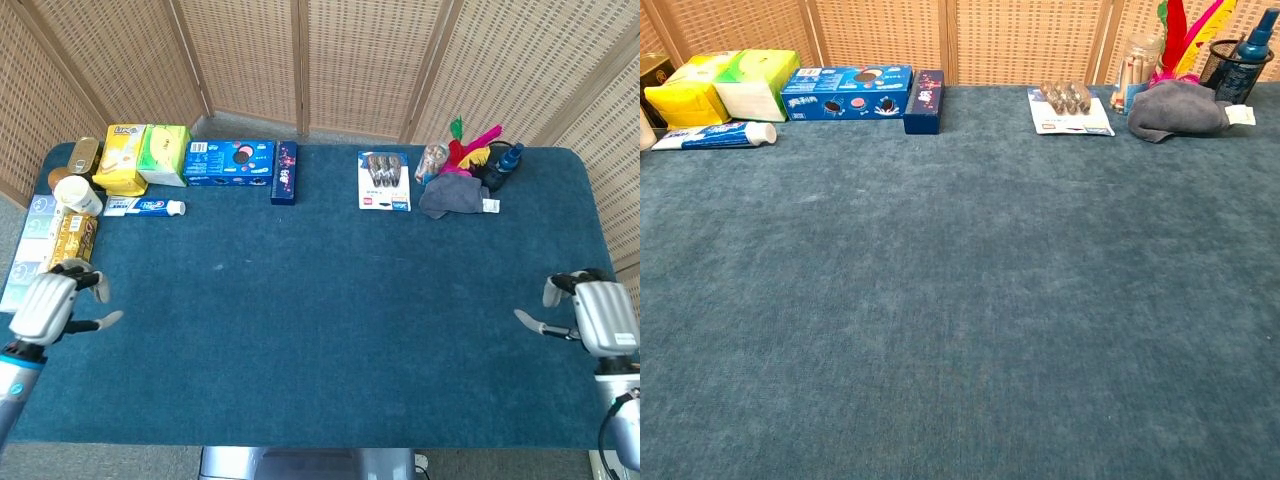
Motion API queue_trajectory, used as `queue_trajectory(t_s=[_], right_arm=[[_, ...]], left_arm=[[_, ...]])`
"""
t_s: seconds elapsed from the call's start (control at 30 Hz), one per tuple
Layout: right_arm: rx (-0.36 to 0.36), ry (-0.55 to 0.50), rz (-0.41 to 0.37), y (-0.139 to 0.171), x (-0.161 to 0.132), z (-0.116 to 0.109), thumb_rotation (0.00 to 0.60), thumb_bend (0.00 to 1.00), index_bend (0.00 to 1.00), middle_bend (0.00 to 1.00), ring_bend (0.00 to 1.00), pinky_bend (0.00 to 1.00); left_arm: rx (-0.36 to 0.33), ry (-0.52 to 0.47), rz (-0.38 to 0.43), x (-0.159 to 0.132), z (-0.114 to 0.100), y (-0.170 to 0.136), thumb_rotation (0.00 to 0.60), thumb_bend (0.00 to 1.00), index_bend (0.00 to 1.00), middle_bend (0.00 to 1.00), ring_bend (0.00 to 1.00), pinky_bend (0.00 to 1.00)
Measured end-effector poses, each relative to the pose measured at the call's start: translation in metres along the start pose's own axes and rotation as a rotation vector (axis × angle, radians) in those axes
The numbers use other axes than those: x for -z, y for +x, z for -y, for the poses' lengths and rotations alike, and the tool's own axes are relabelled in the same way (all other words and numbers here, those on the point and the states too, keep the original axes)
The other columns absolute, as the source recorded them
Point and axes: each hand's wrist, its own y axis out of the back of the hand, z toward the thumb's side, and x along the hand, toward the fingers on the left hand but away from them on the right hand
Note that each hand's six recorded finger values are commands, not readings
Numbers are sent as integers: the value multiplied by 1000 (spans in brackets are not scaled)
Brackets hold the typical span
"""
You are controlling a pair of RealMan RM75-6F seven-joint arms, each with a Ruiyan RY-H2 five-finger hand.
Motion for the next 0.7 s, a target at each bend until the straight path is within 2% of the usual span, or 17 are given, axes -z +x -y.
queue_trajectory(t_s=[0.03, 0.07, 0.1, 0.17, 0.23, 0.3, 0.47, 0.7], right_arm=[[6, -54, -20, -6, -4, 2, 130, 0, 1000, 1000, 1000, 996], [9, -96, -35, -11, -6, 3, 50, 0, 1000, 1000, 1000, 1000], [9, -140, -48, -15, -9, 4, 5, 0, 1000, 1000, 1000, 1000], [1, -246, -73, -25, -14, 8, 0, 0, 1000, 1000, 1000, 1000], [-22, -351, -89, -36, -19, 12, 0, 0, 1000, 1000, 1000, 1000], [-50, -430, -94, -46, -24, 17, 0, 0, 1000, 1000, 1000, 1000], [-133, -592, -70, -66, -34, 29, 0, 0, 1000, 1000, 1000, 1000], [-185, -753, -36, -76, -46, 33, 0, 0, 1000, 1000, 1000, 1000]], left_arm=[[-11, -64, 32, -7, 3, 8, 495, 0, 1000, 1000, 1000, 1000], [-18, -117, 55, -13, 6, 14, 414, 0, 1000, 1000, 1000, 1000], [-26, -171, 80, -19, 9, 20, 313, 0, 1000, 1000, 1000, 1000], [-37, -285, 138, -36, 19, 37, 137, 0, 1000, 1000, 1000, 1000], [-24, -363, 187, -56, 32, 52, 32, 0, 1000, 1000, 1000, 1000], [-2, -398, 205, -68, 38, 59, 1, 0, 1000, 1000, 1000, 1000], [99, -523, 200, -100, 54, 72, 0, 0, 1000, 1000, 1000, 1000], [231, -683, 173, -141, 70, 87, 0, 0, 1000, 1000, 1000, 1000]])
